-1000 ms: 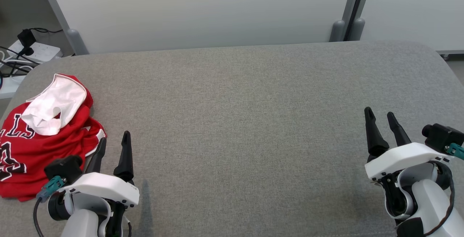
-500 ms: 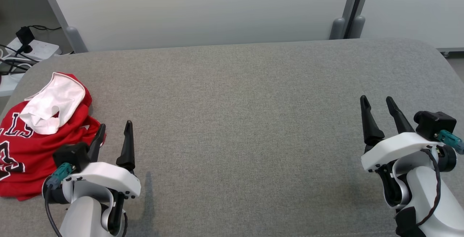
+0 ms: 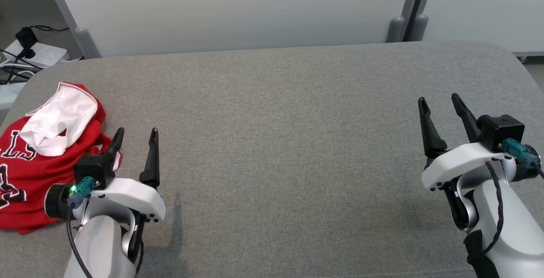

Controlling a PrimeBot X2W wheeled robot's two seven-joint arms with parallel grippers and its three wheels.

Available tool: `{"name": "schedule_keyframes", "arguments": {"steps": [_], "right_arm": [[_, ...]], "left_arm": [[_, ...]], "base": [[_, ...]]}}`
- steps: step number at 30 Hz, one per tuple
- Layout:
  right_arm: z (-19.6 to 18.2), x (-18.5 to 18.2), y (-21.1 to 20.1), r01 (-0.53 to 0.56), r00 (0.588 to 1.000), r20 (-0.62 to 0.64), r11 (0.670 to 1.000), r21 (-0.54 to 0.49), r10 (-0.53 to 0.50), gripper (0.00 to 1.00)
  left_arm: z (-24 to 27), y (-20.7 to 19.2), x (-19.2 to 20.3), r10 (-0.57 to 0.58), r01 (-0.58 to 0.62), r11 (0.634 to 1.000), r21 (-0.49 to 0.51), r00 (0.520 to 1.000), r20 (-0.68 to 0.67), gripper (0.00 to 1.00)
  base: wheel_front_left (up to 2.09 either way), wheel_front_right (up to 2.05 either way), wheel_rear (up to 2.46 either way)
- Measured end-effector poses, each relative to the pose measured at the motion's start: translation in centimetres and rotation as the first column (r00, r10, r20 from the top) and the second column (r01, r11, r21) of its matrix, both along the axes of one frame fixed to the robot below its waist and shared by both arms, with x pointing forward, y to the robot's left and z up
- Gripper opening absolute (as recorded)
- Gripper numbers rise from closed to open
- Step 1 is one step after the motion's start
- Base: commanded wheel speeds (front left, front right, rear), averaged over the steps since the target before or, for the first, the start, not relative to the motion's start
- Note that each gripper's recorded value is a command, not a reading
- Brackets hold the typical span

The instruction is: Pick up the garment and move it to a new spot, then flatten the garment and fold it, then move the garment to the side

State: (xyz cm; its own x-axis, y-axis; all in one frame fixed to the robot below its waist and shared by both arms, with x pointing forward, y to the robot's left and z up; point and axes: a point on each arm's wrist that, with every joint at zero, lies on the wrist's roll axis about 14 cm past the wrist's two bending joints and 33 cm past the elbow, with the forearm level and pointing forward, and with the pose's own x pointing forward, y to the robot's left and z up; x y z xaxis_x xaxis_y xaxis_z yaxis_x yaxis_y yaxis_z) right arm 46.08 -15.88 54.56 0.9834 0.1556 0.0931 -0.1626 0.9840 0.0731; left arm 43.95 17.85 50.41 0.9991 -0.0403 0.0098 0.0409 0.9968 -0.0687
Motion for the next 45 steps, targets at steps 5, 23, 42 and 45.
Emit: {"name": "schedule_keyframes", "arguments": {"steps": [5, 23, 42, 45], "right_arm": [[0.0, 0.2, -0.1, 0.000, 1.000, 0.003, 1.000, -0.018, 0.000, 1.00], [-0.3, 0.3, -0.4, 0.010, 1.000, -0.002, 1.000, -0.030, -0.010, 1.00], [-0.7, 1.8, 4.2, -0.098, 0.995, -0.004, 0.995, -0.018, 0.098, 1.00], [-1.0, 2.2, 6.0, -0.144, 0.990, -0.010, 0.989, -0.012, 0.144, 1.00]], "left_arm": [[0.1, 0.0, 0.3, -0.003, 0.003, 1.000, 0.020, 1.000, 0.002, 1.00], [0.0, 0.5, 0.2, 0.017, -0.017, 1.000, 0.023, 1.000, 0.003, 1.00], [0.6, 4.4, -1.1, 0.128, -0.128, 0.992, 0.017, 0.992, 0.024, 1.00], [0.6, 5.8, -1.7, 0.167, -0.167, 0.986, 0.012, 0.986, 0.026, 1.00]], "base": [[0.00, 0.00, 0.00], [0.00, 0.00, 0.00], [0.00, 0.00, 0.00], [0.00, 0.00, 0.00]]}}
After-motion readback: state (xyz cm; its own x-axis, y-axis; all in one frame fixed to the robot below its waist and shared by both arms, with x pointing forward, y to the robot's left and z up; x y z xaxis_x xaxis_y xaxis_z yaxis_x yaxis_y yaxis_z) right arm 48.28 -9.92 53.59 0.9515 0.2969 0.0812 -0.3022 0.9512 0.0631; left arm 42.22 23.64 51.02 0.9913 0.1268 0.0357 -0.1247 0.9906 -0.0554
